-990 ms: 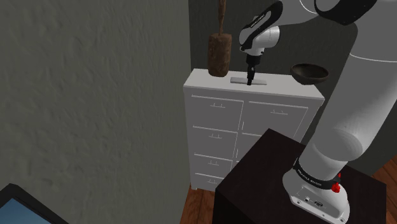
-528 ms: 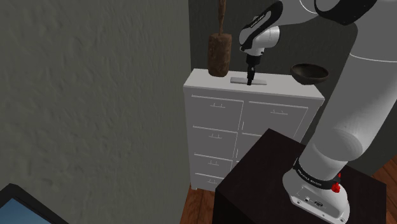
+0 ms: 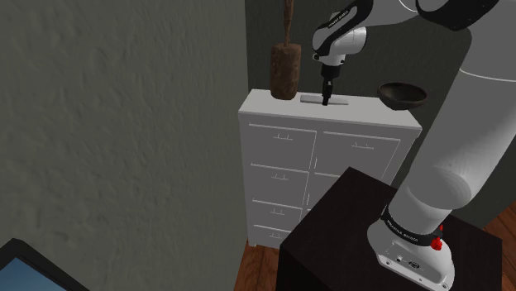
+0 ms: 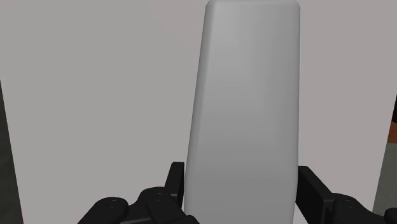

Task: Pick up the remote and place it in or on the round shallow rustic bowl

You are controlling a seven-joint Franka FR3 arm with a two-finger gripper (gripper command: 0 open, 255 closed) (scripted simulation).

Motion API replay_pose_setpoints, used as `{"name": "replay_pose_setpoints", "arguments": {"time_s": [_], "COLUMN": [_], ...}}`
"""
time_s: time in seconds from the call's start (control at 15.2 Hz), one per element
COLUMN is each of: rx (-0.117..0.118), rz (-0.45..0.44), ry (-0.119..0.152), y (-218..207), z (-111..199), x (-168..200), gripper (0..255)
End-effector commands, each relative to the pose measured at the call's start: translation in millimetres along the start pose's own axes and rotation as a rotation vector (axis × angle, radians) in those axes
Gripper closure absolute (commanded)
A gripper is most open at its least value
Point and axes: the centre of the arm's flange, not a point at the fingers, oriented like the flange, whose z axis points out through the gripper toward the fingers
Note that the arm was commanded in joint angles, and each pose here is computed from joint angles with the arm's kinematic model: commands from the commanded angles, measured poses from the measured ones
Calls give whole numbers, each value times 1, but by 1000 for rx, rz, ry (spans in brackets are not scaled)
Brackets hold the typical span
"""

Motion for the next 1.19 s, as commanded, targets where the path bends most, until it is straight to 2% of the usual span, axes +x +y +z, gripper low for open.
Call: {"name": "replay_pose_setpoints", "arguments": {"time_s": [0.0, 1.12], "rx": [0, 0], "rz": [0, 0], "ry": [0, 0], "y": [-1, -2], "z": [-10, -100], "x": [1, 1], "gripper": [255, 255]}}
